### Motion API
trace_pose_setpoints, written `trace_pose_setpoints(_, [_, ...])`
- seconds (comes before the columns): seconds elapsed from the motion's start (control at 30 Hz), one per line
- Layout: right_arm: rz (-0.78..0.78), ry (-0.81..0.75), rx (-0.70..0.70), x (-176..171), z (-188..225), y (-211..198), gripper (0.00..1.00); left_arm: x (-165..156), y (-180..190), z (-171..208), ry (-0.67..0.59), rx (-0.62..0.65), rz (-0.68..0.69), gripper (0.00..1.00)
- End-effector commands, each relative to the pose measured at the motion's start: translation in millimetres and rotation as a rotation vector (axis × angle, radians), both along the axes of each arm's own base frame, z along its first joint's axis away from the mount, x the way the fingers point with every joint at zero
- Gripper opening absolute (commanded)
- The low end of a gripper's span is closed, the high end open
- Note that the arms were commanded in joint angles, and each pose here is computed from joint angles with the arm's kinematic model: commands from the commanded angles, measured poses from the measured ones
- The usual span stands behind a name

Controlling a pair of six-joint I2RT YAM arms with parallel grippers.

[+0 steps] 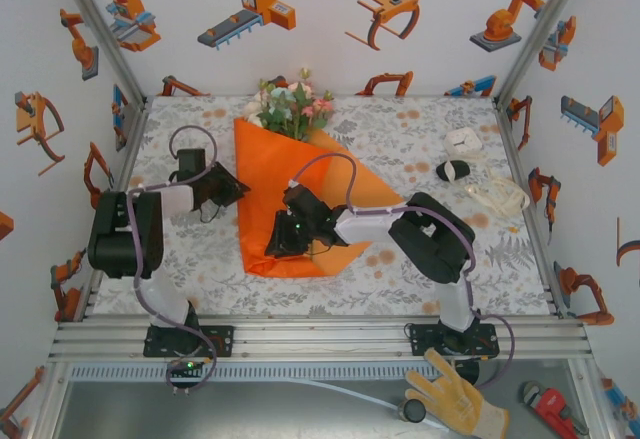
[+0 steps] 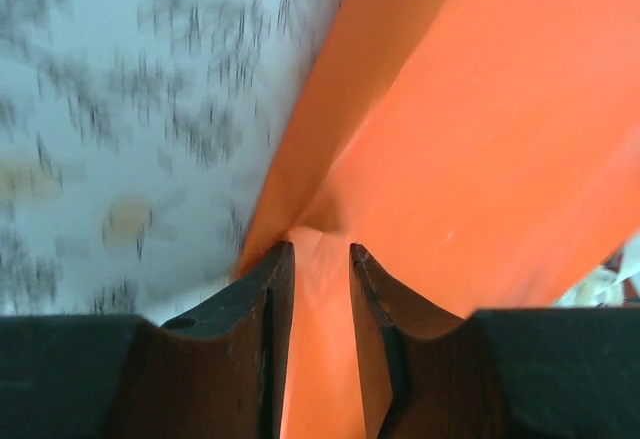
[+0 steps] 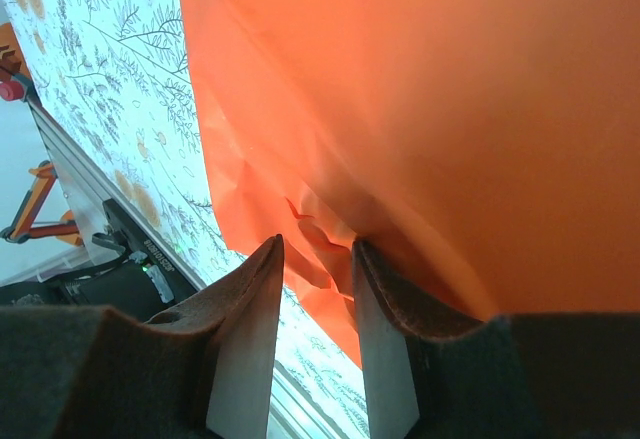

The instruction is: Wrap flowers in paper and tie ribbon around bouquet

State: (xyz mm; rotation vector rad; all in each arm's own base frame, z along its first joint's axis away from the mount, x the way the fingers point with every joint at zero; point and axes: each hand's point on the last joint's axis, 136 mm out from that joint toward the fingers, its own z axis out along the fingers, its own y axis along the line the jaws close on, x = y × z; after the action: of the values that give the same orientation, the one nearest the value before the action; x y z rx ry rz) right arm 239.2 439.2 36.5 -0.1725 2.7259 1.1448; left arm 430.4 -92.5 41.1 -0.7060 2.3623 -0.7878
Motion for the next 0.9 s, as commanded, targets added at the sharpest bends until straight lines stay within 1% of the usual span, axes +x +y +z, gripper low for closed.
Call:
trace_pose_setpoints(0.0, [0.004,0.059,-0.140,-19,-36,-27,0.36,23,3,-19,0.005,-0.055,0.014,0.32])
trace_pose_setpoints(0.23, [0.013,0.067,-0.127,-20,-33,-24,0.36,67,14,-23,0.006,-0.059,0.042,0.32])
trace_pose_setpoints(0.43, [0.019,0.070,-0.117,-20,-29,-21,0.37,112,35,-39,0.009,-0.064,0.091,0.32])
trace_pose_setpoints(0.6, [0.022,0.077,-0.114,-21,-27,-21,0.37,148,44,-47,-0.004,-0.126,0.123,0.31])
trace_pose_setpoints(0.77, [0.023,0.084,-0.118,-22,-29,-23,0.37,184,55,-56,-0.010,-0.221,0.172,0.31])
trace_pose_setpoints(0.87, [0.026,0.090,-0.117,-23,-29,-23,0.37,203,57,-52,-0.025,-0.219,0.164,0.31])
